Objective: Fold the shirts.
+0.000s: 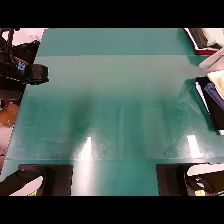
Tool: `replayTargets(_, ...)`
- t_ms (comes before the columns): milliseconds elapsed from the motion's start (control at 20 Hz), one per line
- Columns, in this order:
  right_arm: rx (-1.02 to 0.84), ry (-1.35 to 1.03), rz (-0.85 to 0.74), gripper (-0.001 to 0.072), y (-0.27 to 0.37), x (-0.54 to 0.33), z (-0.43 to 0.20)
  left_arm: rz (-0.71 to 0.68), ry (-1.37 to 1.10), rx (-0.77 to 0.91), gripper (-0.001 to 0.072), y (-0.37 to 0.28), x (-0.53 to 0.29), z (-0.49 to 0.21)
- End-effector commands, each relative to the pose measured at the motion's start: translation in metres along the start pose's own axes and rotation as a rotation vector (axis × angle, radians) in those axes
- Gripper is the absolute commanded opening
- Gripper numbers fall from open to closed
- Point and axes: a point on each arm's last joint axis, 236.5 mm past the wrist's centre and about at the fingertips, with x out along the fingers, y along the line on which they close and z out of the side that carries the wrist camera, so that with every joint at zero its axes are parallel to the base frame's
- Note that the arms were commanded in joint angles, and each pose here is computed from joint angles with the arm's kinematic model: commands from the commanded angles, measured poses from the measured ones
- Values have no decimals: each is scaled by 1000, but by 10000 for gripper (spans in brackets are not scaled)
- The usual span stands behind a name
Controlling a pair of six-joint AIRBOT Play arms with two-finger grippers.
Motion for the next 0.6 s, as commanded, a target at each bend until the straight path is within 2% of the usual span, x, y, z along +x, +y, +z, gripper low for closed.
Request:
replayTargets(0, -8, -21, -33, 14, -4, -30, 11, -1, 0, 0, 23, 0, 0, 0)
replayTargets(300, 23, -10, -106, 15, -20, -88, 10, -1, 0, 1, 23, 0, 0, 0)
replayTargets(550, 187, 194, -358, 16, -79, -134, -68, -1, 1, 3, 23, 0, 0, 0)
